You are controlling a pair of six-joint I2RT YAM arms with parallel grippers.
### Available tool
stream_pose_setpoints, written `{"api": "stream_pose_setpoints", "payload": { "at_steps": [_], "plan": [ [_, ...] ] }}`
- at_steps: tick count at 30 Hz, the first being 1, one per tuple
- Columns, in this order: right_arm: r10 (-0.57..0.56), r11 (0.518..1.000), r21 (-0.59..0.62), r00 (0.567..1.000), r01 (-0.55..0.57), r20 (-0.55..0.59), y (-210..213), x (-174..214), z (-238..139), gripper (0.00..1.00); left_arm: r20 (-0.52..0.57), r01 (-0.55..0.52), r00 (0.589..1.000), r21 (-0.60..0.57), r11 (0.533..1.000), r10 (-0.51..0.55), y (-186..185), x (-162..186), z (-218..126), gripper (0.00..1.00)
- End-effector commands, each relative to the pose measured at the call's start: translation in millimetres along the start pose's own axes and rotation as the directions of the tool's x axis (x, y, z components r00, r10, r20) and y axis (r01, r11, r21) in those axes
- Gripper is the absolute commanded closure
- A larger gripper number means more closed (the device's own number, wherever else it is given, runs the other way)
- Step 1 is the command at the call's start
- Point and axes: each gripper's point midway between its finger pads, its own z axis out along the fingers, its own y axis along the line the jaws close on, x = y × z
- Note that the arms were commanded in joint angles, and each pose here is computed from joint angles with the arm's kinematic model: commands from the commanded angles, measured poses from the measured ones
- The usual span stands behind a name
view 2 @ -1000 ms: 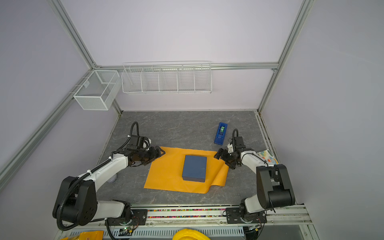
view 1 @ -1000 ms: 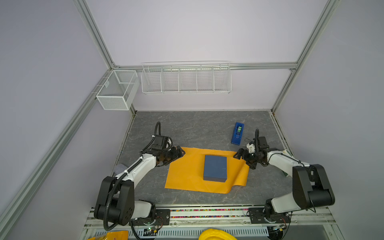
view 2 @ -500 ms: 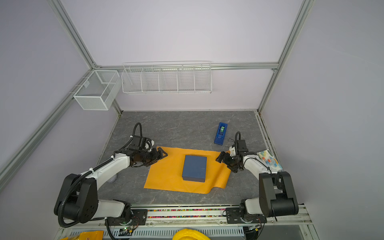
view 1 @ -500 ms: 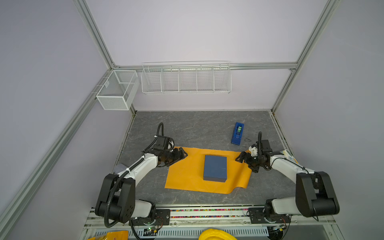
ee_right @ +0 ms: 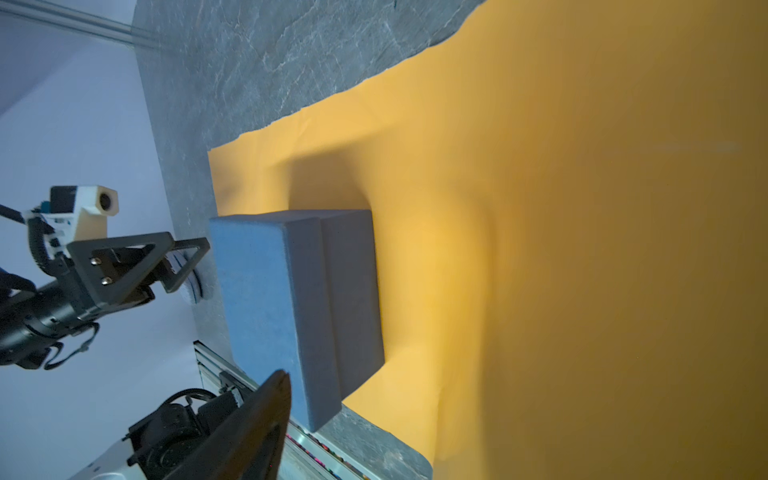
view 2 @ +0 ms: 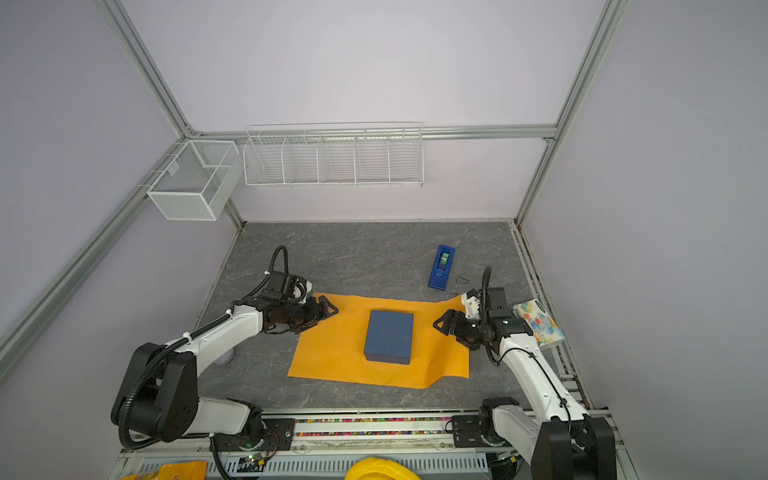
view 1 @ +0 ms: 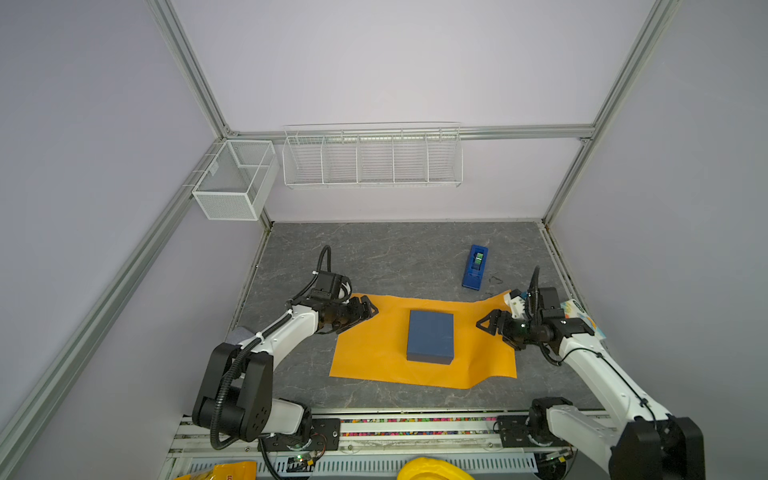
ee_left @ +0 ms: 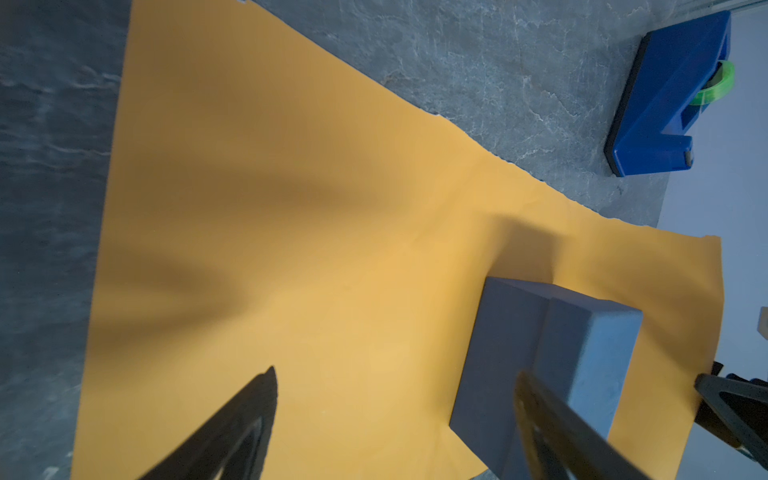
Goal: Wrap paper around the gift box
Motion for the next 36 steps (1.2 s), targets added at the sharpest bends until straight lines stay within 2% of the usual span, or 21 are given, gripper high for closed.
{"api": "stream_pose_setpoints", "payload": {
  "at_steps": [1, 7, 12, 17, 24, 32, 36],
  "plan": [
    [0.058, 0.996, 0.066, 0.997, -0.055, -0.055, -9.5, 16.4, -8.2, 0.32, 0.021, -0.016, 1.0, 0.013, 1.0, 0.016, -11.4, -9.7, -3.6, 0.11],
    [0.072, 0.986, 0.152, 0.996, -0.063, -0.051, -20.6, 26.8, -23.0, 0.44, 0.039, -0.04, 0.998, 0.006, 0.999, 0.04, -21.1, -10.8, -9.6, 0.11],
    [0.068, 0.985, 0.16, 0.997, -0.061, -0.036, -16.6, 30.8, -35.1, 0.52, 0.051, -0.055, 0.997, 0.005, 0.998, 0.055, -30.1, -12.6, -12.6, 0.11],
    [0.053, 0.987, 0.151, 0.998, -0.049, -0.021, -8.8, 32.5, -46.2, 0.64, 0.051, -0.074, 0.996, 0.019, 0.997, 0.073, -44.1, -14.3, -13.8, 0.12],
    [0.025, 0.995, 0.101, 1.0, -0.024, -0.005, 5.1, 26.9, -44.9, 0.93, 0.042, -0.094, 0.995, 0.046, 0.995, 0.092, -67.7, -12.6, -9.4, 0.12],
    [-0.069, 0.997, -0.034, 0.997, 0.068, -0.042, 52.4, 32.3, -26.7, 0.93, 0.012, -0.14, 0.99, 0.137, 0.981, 0.139, -138.6, 6.4, -2.3, 0.15],
    [-0.147, 0.987, -0.069, 0.987, 0.142, -0.062, 80.4, 39.9, -10.8, 0.93, 0.01, -0.11, 0.994, 0.224, 0.968, 0.11, -172.7, 14.3, 1.0, 0.15]
  ]
}}
